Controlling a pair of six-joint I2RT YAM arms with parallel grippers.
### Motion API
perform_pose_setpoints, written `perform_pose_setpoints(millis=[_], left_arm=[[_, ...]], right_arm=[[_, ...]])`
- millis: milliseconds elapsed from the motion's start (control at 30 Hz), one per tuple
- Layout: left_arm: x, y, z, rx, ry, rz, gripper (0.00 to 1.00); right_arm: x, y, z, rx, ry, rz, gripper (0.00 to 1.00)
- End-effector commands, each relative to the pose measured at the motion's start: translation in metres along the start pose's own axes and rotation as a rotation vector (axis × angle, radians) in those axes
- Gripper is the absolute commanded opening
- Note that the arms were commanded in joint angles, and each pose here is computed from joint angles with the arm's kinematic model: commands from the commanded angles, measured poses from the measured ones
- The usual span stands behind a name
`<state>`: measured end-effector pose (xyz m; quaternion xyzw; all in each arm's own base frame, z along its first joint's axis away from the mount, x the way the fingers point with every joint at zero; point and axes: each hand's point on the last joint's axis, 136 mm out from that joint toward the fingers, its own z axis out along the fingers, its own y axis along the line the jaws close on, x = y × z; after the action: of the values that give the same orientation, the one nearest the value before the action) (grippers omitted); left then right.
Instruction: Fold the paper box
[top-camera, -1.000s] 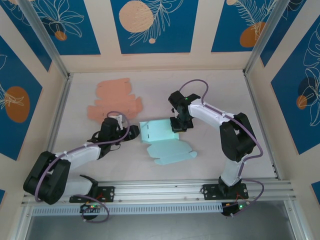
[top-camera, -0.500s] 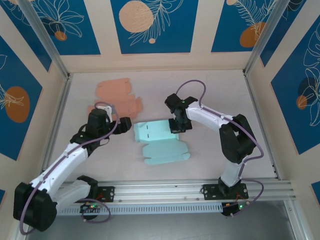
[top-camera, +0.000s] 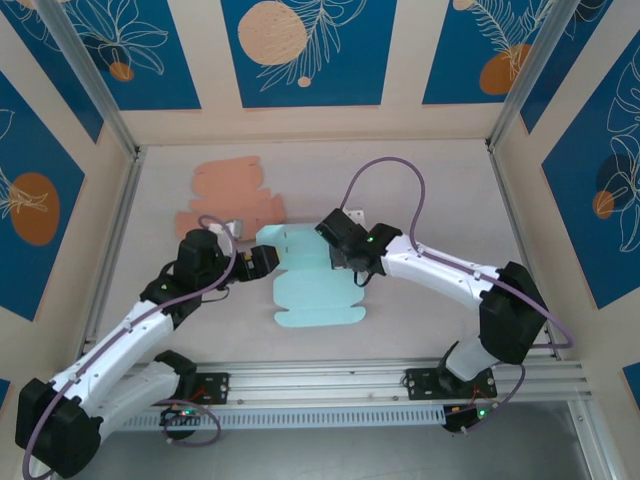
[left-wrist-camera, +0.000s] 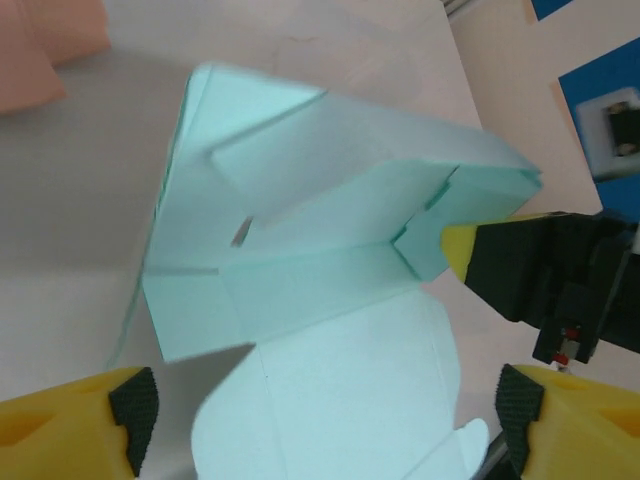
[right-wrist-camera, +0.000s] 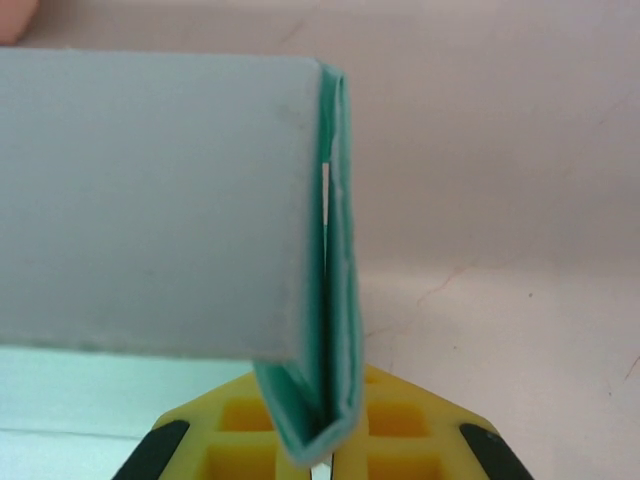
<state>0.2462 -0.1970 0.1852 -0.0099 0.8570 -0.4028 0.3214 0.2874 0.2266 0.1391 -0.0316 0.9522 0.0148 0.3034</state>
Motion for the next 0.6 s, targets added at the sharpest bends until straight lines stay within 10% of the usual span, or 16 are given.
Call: perform_pose_setpoints(millis=[0, 567], left_arm=[[-0.008, -0.025, -0.003, 0.107, -0.047, -0.009, 0.86], [-0.005, -0.005, 0.018, -0.004, -0.151, 0.069, 0.98]], right_arm=[[-0.028, -0.005, -0.020, 0.040, -0.187, 0.113, 0.00], [-0.030, -0.002, -0.040, 0.053, -0.264, 0.148, 0.00]])
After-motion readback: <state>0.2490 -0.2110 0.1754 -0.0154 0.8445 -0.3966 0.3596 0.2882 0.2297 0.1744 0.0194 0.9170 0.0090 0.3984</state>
